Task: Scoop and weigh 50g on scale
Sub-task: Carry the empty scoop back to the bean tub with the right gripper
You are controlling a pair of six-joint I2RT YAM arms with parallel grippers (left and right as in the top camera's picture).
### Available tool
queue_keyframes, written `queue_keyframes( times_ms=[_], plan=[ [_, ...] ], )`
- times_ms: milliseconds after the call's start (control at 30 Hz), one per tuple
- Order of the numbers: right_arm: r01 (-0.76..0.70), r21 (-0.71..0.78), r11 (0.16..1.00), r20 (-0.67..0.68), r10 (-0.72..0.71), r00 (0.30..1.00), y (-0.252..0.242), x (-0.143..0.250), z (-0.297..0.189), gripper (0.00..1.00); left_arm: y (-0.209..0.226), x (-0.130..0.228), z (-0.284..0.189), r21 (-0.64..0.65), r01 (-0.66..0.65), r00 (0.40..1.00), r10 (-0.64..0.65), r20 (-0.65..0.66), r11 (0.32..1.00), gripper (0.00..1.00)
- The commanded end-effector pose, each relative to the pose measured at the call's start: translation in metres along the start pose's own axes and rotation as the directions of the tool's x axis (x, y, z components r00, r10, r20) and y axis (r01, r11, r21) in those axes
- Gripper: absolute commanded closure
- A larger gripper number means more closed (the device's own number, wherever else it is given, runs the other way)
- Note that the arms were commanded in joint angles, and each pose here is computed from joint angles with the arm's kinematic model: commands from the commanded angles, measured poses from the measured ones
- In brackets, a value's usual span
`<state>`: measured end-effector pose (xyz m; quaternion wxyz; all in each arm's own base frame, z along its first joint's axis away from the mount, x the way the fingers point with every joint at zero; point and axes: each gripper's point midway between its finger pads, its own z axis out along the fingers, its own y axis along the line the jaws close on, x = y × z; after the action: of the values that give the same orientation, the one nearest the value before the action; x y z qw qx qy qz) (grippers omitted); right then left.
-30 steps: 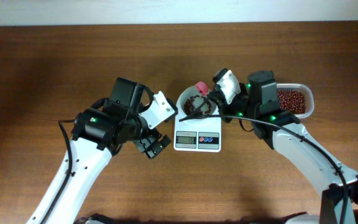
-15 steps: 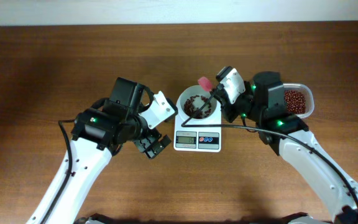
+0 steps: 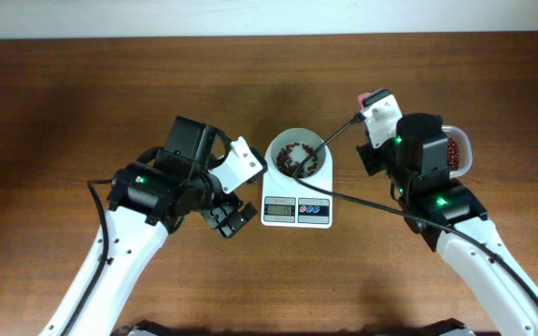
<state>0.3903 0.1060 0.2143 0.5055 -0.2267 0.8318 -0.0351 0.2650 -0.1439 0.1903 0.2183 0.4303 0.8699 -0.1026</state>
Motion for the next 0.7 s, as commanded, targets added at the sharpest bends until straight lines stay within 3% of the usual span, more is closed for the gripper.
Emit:
queue_keyframes(
  times_ms=[0, 133, 300, 500, 667],
  plan=[
    [-0.075, 0.151, 0.986, -0.034, 0.081, 0.996, -0.034, 0.009, -0.005, 0.96, 0.001, 0.001, -0.002, -0.008, -0.012, 1.000, 0.012, 0.003, 1.000, 0.01],
    [-0.180, 0.258, 0.949, -0.125, 0.218, 0.968, -0.079, 0.049, -0.010, 0.96, 0.001, 0.001, -0.002, -0.008, -0.012, 1.000, 0.012, 0.003, 1.000, 0.01],
    [-0.197, 0.315, 0.929, -0.242, 0.279, 0.929, -0.100, 0.089, -0.021, 0.96, 0.001, 0.001, -0.002, -0.008, -0.012, 1.000, 0.012, 0.003, 1.000, 0.01],
    [-0.187, 0.304, 0.934, -0.295, 0.279, 0.914, -0.094, 0.101, -0.024, 0.96, 0.001, 0.001, -0.002, -0.008, -0.012, 1.000, 0.012, 0.003, 1.000, 0.01],
    [-0.244, 0.322, 0.915, -0.284, 0.339, 0.897, -0.103, 0.079, -0.036, 0.96, 0.001, 0.001, -0.002, -0.008, -0.012, 1.000, 0.012, 0.003, 1.000, 0.01]
  ],
)
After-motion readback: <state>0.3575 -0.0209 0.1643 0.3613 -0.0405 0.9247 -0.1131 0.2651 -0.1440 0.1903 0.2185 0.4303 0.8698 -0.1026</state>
